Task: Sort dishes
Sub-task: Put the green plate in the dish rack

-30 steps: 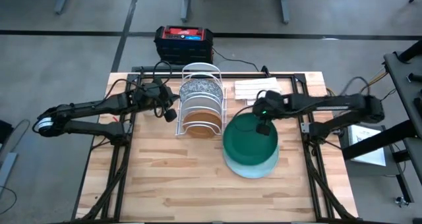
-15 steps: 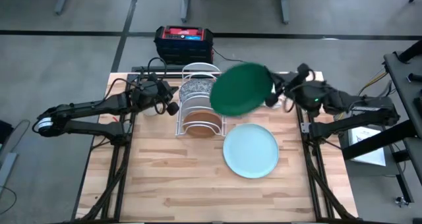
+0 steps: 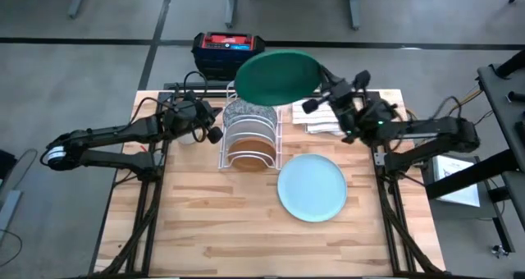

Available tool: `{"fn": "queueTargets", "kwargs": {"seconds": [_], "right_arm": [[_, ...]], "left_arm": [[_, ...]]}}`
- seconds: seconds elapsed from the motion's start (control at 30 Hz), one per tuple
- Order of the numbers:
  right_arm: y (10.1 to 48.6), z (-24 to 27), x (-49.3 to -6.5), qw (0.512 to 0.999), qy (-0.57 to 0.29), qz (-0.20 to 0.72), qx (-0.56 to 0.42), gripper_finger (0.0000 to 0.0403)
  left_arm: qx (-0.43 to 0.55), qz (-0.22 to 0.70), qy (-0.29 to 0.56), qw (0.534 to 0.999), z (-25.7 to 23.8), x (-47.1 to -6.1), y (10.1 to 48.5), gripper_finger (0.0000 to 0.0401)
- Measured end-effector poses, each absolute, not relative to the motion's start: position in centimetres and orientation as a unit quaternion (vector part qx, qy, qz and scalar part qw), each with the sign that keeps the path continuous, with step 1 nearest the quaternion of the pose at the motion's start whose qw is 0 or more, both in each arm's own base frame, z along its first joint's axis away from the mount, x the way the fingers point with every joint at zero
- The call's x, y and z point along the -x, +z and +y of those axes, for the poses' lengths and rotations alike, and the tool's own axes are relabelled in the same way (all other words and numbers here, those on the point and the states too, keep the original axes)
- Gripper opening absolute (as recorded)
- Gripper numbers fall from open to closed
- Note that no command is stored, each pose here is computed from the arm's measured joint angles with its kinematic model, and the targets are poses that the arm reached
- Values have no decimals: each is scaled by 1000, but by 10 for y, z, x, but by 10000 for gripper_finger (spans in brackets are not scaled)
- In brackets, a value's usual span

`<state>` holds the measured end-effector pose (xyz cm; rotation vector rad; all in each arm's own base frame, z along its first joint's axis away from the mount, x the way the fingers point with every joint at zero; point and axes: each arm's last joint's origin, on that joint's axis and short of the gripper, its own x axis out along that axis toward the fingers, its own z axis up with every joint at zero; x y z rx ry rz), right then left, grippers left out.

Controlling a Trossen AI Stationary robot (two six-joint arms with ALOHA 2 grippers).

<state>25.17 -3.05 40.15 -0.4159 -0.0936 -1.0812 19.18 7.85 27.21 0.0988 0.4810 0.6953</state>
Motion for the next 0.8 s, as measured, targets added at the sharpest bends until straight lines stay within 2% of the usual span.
{"fn": "queueTargets", "kwargs": {"seconds": [0.3, 0.53, 0.8], "right_arm": [[392, -54, -299, 771, -585, 8, 252, 0], [385, -68, -331, 745, -593, 60, 300, 0], [374, -70, -347, 732, -588, 96, 330, 0]], "left_arm": [[-48, 232, 338, 911, 78, -192, 272, 0], [-50, 233, 337, 911, 78, -192, 272, 0], [-63, 237, 337, 909, 79, -192, 272, 0]]}}
